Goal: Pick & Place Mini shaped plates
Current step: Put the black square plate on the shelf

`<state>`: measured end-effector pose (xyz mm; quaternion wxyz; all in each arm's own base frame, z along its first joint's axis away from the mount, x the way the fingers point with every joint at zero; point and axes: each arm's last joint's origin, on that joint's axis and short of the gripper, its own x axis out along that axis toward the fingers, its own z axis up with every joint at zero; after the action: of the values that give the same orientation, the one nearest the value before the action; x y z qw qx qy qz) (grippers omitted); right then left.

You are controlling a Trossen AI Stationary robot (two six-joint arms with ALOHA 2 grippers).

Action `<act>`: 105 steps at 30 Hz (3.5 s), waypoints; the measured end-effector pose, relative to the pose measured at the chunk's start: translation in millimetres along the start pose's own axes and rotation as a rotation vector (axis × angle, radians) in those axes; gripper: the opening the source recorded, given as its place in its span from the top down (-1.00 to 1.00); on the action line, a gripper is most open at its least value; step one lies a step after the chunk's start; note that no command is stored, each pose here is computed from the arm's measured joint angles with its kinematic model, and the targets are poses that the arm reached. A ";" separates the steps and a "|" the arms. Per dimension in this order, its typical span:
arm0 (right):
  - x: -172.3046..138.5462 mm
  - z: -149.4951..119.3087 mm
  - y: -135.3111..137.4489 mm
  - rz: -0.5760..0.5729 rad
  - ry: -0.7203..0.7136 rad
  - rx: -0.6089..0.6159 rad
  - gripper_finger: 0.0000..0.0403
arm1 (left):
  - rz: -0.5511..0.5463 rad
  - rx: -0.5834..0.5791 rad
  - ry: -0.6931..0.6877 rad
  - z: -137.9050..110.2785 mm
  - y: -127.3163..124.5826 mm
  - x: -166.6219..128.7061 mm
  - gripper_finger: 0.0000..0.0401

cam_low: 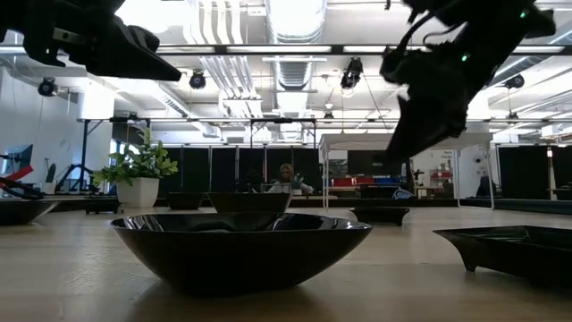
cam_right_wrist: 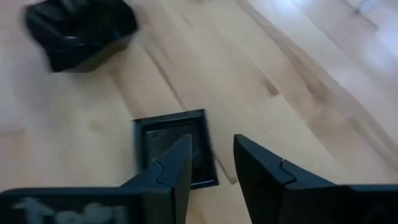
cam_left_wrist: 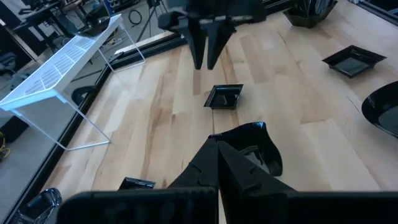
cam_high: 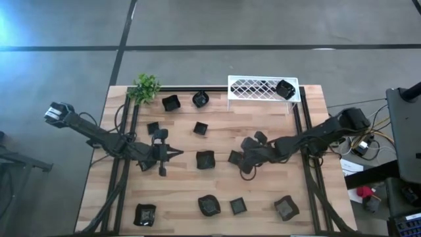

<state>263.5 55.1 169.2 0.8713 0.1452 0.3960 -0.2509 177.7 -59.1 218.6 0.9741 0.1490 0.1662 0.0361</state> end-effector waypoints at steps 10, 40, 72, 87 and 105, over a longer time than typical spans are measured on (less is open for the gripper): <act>27.8 0.5 -8.5 0.012 0.113 0.101 0.46 | 0.000 -0.001 0.001 -0.4 -0.1 0.0 1.00; 44.7 0.8 -16.5 0.075 0.223 0.102 0.60 | 0.001 -0.008 -0.006 0.3 -0.1 0.2 1.00; 48.8 -3.4 -16.7 0.128 0.284 0.052 0.95 | 0.002 -0.011 -0.012 0.9 0.0 0.2 1.00; 25.2 12.8 -18.1 0.175 0.197 0.069 0.96 | 0.002 -0.010 -0.011 0.8 0.0 0.2 1.00; -47.8 51.5 -41.4 0.181 -0.169 0.167 0.96 | 0.001 -0.010 -0.012 0.8 0.0 0.2 1.00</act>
<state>245.7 12.8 236.6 0.9055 0.2304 0.2843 -0.2147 178.1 -59.3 219.3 0.9757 0.1445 0.1603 0.0367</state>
